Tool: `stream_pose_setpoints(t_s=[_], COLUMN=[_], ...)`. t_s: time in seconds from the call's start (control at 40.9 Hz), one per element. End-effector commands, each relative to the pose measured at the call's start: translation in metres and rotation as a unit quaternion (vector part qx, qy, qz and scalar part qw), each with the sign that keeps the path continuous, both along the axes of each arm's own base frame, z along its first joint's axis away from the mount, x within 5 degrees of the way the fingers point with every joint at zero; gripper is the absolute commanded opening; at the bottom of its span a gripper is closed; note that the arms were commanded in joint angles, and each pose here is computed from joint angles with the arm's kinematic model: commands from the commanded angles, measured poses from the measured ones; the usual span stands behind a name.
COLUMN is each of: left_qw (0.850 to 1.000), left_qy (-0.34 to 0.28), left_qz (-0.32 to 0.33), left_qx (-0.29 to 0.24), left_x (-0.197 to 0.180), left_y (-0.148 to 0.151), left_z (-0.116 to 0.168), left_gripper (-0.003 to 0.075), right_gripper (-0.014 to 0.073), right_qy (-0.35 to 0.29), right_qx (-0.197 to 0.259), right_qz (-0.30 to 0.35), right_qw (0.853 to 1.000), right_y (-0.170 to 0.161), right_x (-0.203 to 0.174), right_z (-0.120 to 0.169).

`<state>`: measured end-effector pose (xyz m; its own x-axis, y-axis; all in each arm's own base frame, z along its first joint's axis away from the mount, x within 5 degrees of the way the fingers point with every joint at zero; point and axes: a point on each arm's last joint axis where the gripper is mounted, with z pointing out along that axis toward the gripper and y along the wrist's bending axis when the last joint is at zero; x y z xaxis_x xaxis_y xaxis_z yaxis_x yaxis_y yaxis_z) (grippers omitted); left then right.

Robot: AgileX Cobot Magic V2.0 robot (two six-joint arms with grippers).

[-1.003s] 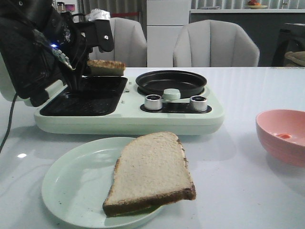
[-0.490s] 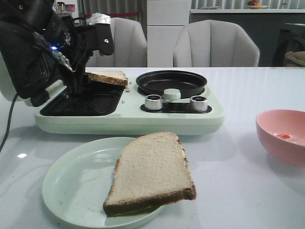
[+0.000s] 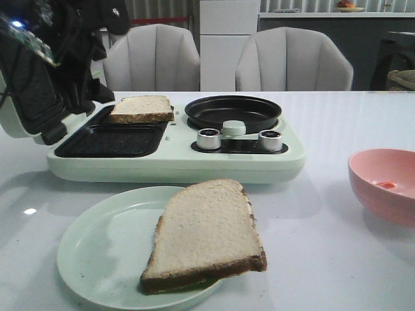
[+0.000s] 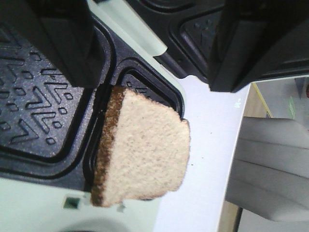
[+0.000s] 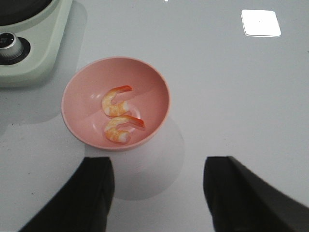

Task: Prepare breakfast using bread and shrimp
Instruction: 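Lower the bread slice onto the square plate and open the left gripper, then withdraw the left gripper from the sandwich maker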

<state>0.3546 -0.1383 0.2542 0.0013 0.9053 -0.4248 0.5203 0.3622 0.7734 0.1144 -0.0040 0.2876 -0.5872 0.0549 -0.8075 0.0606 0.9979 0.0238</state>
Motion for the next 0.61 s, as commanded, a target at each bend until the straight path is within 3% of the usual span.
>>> stream_pose_setpoints(t_s=[0.0, 0.049, 0.22, 0.269, 0.392, 0.49, 0.587], left_qw=[0.994, 0.992, 0.992, 0.993, 0.988, 0.987, 0.987], left_qy=[-0.038, -0.038, -0.061, -0.069, -0.119, -0.049, 0.037], left_qz=[0.02, 0.014, -0.001, 0.013, 0.101, 0.151, 0.156], left_qx=[-0.099, -0.118, -0.11, -0.097, 0.001, 0.034, 0.025], left_x=[-0.03, -0.046, -0.099, -0.111, -0.127, -0.14, -0.155], left_y=[0.0, -0.002, -0.007, -0.006, 0.009, 0.016, 0.014], left_z=[0.048, 0.054, 0.061, 0.057, 0.054, 0.043, 0.033], left_gripper=[0.0511, 0.0511, 0.0511, 0.0511, 0.051, 0.0495, 0.0486], right_gripper=[0.0517, 0.0517, 0.0517, 0.0517, 0.0517, 0.0517, 0.0517], right_qy=[-0.048, -0.048, -0.048, -0.048, -0.048, -0.048, -0.048], right_qx=[-0.001, -0.001, -0.001, -0.001, -0.001, -0.001, -0.001], right_qz=[-0.001, -0.001, -0.001, -0.001, -0.001, -0.001, -0.001], right_qw=[0.999, 0.999, 0.999, 0.999, 0.999, 0.999, 0.999], right_y=[0.0, 0.0, 0.0, 0.0, 0.0, 0.0, 0.0], right_x=[0.005, 0.005, 0.005, 0.005, 0.005, 0.005, 0.005], right_z=[0.014, 0.014, 0.014, 0.014, 0.014, 0.014, 0.014])
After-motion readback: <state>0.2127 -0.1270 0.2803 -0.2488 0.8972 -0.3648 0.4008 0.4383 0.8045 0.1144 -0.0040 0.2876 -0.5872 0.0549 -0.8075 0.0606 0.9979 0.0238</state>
